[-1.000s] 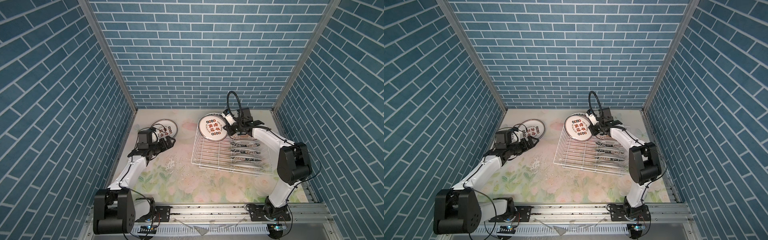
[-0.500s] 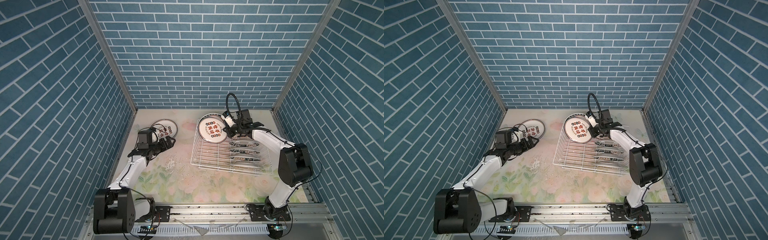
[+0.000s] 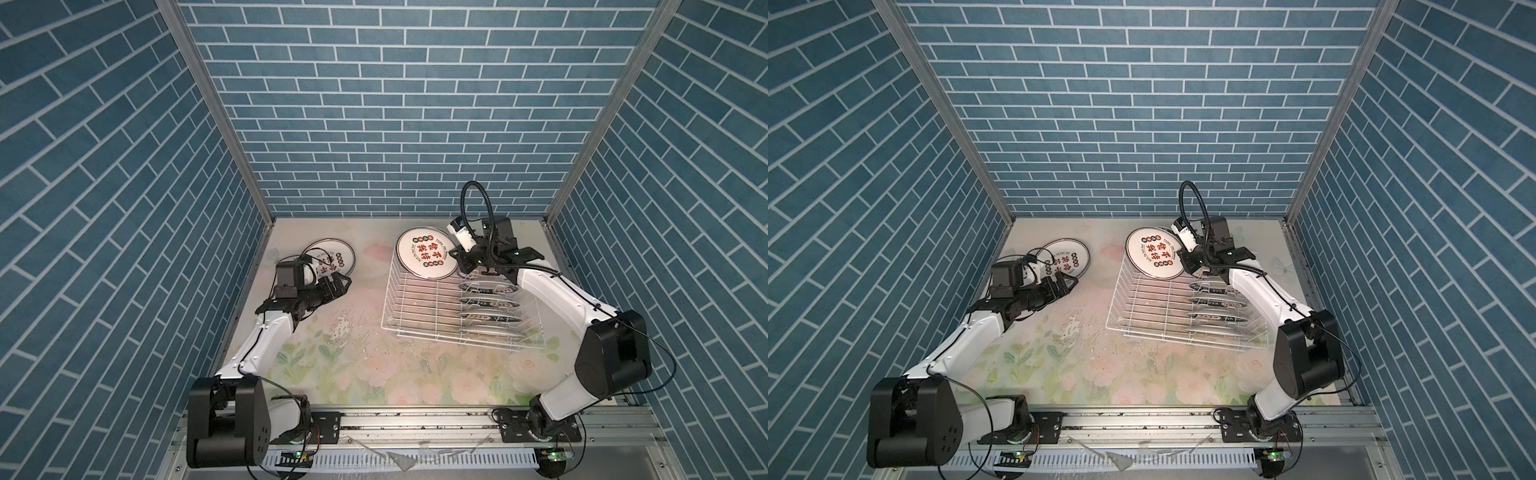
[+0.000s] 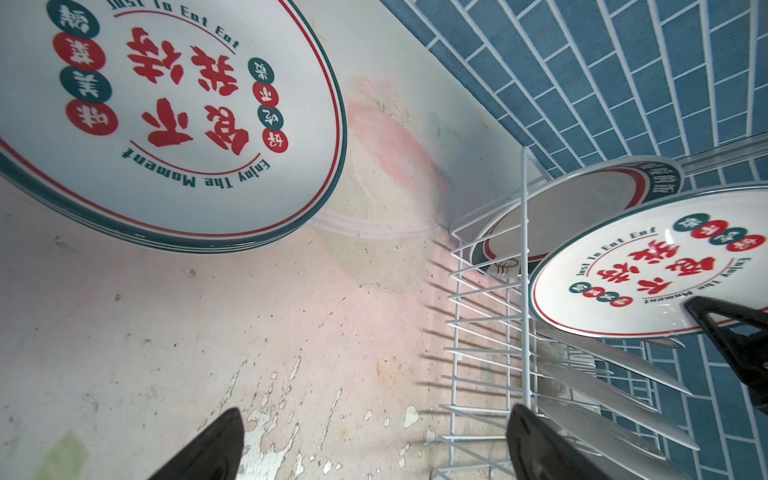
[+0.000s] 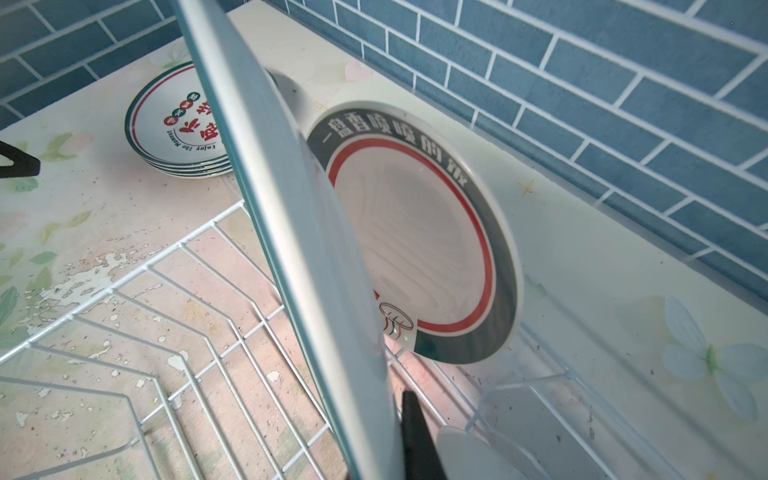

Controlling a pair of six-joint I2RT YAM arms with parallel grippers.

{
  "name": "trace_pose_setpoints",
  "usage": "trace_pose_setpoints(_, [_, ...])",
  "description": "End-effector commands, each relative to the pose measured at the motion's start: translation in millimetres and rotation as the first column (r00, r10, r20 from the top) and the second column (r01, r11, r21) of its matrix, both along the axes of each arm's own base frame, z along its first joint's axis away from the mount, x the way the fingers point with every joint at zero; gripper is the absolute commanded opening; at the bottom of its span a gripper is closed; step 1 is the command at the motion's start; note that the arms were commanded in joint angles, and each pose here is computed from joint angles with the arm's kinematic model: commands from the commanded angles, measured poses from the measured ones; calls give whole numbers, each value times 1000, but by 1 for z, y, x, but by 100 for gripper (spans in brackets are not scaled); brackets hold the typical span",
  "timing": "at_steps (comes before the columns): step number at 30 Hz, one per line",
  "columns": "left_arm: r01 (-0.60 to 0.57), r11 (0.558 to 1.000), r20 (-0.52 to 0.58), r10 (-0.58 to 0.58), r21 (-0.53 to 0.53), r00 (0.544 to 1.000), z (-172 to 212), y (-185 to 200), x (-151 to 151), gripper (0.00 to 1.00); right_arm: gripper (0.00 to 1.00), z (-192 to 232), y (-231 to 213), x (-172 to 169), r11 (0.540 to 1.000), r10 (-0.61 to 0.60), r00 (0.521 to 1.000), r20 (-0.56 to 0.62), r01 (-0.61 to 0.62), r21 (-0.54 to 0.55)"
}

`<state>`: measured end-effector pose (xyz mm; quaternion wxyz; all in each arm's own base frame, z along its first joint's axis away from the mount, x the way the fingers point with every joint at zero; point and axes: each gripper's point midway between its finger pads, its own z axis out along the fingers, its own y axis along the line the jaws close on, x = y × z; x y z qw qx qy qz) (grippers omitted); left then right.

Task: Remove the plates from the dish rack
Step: 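Raise the green-rimmed plate toward the left gripper while the left gripper reaches toward it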

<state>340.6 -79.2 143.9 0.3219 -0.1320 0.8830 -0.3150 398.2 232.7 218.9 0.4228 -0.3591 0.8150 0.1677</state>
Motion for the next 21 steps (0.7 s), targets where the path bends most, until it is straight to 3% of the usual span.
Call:
trace_pose_setpoints(1, [25, 1000, 33, -25, -13, 999, 8, -6, 2, 99, 0, 31, 0, -6, 998, -12, 998, 69, 8, 60])
trace_pose_setpoints(10, [108, 994, 206, -99, -33, 973, 61, -30, 15, 99, 0, 100, 9, -10, 932, -97, 995, 34, 79, 354])
trace_pose_setpoints(14, [198, 979, 311, -175, -44, 934, 87, -59, 22, 99, 0, 105, 18, 5, 861, -142, 988, -65, 155, 484])
trace_pose_setpoints(21, [320, 942, 428, -252, -96, 868, 111, -96, 30, 99, 0, 101, 43, 24, 759, -84, 980, -183, 182, 626])
